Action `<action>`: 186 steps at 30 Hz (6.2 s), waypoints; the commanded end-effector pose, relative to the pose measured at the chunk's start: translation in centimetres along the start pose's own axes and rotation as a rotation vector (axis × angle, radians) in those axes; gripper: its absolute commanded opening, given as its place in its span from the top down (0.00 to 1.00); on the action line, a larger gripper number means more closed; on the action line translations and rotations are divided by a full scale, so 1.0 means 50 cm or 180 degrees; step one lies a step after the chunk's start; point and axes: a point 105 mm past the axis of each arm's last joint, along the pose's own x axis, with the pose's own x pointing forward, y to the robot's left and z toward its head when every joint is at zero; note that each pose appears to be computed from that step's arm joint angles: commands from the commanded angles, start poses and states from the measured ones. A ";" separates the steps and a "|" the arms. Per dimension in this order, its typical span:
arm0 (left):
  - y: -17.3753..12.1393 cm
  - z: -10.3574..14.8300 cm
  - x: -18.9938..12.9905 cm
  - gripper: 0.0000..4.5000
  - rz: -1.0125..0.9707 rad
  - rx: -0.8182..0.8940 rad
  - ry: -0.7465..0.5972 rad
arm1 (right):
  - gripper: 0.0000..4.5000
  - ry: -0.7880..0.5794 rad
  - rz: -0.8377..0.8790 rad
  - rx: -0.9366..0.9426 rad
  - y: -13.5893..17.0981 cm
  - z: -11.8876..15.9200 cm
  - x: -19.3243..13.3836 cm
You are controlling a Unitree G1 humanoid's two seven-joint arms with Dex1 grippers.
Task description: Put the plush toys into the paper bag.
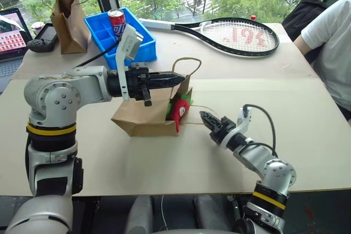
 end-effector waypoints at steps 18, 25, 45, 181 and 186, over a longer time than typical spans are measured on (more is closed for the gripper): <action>0.069 0.088 -0.032 1.00 0.0486 0.0552 -0.0331 | 0.99 0.0260 0.1156 -0.1536 0.309 0.098 0.041; 0.059 0.068 -0.021 1.00 0.0352 0.0448 -0.0286 | 0.99 0.0304 0.1017 -0.1478 0.300 0.088 0.023; 0.049 0.079 -0.097 0.17 0.0354 0.0598 -0.0238 | 0.27 0.0819 0.0805 -0.1876 0.277 0.102 -0.046; 0.039 -0.226 -0.301 0.00 0.1601 0.0829 0.0457 | 0.90 0.1504 0.0105 -0.3420 0.071 0.154 -0.286; 0.039 -0.235 -0.290 0.00 0.1565 0.0836 0.0471 | 0.52 0.1513 0.0028 -0.3412 0.062 0.156 -0.292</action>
